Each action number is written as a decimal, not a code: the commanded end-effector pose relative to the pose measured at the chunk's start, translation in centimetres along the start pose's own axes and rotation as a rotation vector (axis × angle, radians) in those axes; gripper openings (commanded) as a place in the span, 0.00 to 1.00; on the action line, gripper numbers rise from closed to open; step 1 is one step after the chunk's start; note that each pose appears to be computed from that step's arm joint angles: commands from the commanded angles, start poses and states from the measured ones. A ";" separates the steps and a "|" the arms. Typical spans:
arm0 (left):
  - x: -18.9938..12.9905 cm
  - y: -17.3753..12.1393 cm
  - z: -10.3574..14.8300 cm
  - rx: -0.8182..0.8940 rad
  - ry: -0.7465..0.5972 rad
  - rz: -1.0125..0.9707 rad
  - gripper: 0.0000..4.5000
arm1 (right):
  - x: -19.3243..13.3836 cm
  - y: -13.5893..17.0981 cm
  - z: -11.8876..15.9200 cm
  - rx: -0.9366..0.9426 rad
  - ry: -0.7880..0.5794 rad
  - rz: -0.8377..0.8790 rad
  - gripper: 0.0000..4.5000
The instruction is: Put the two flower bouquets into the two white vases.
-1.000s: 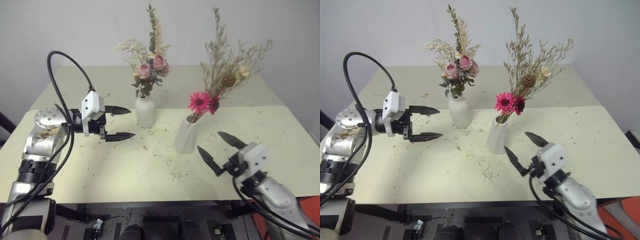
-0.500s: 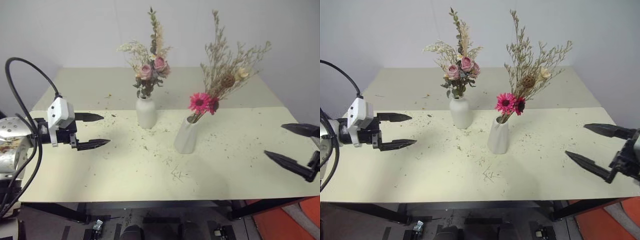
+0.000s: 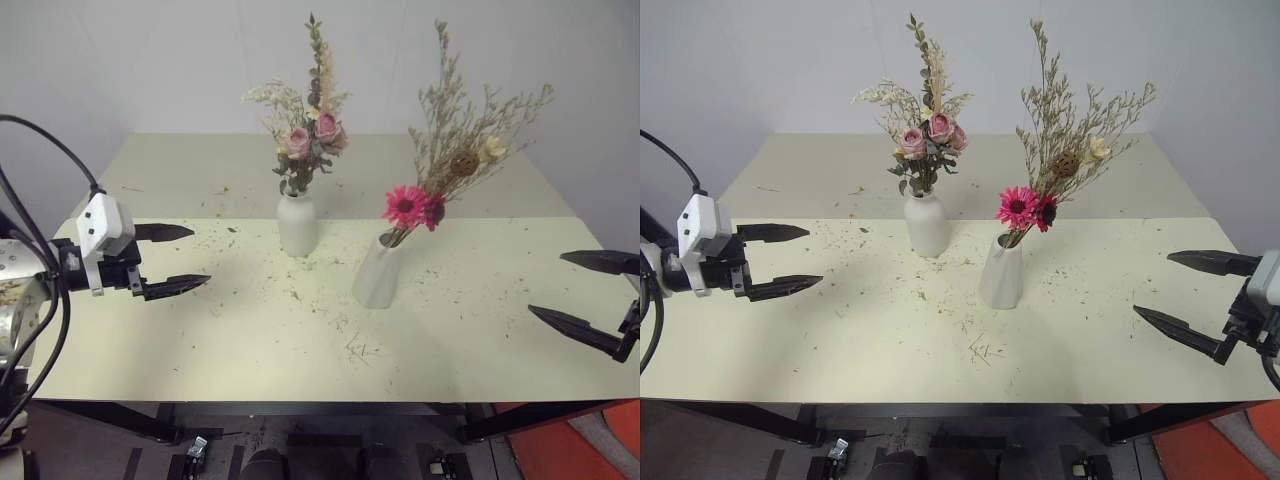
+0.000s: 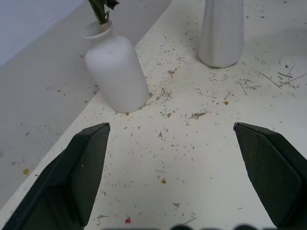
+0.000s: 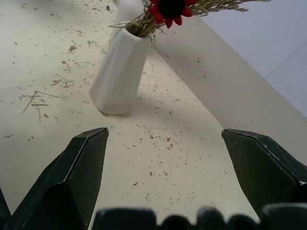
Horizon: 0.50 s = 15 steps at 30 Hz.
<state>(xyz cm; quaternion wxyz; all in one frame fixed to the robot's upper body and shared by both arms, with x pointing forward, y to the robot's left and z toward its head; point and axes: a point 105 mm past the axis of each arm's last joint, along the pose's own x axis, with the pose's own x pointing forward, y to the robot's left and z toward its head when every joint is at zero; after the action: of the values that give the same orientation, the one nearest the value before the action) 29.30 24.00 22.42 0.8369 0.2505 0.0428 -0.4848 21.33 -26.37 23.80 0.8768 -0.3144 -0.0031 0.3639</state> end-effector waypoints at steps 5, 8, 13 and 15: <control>-1.4 1.5 1.3 0.047 0.038 -0.015 1.00 | 0.3 0.7 1.8 -0.048 -0.062 0.010 0.99; -0.9 1.6 2.0 0.056 0.018 -0.028 1.00 | 0.6 0.5 2.1 -0.049 -0.082 0.003 0.99; -0.7 0.5 1.6 0.030 0.030 -0.055 1.00 | 1.5 1.1 1.0 -0.039 -0.050 0.039 0.99; -1.2 0.3 1.5 0.018 0.038 -0.041 1.00 | 1.6 1.2 1.1 -0.038 -0.050 0.046 0.99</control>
<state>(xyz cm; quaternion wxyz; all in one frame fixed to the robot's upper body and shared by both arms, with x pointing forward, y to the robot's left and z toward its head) 29.15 24.04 22.72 0.8197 0.2510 0.0749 -0.5094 21.61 -24.27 22.97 0.8646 -0.3105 -0.0117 0.3949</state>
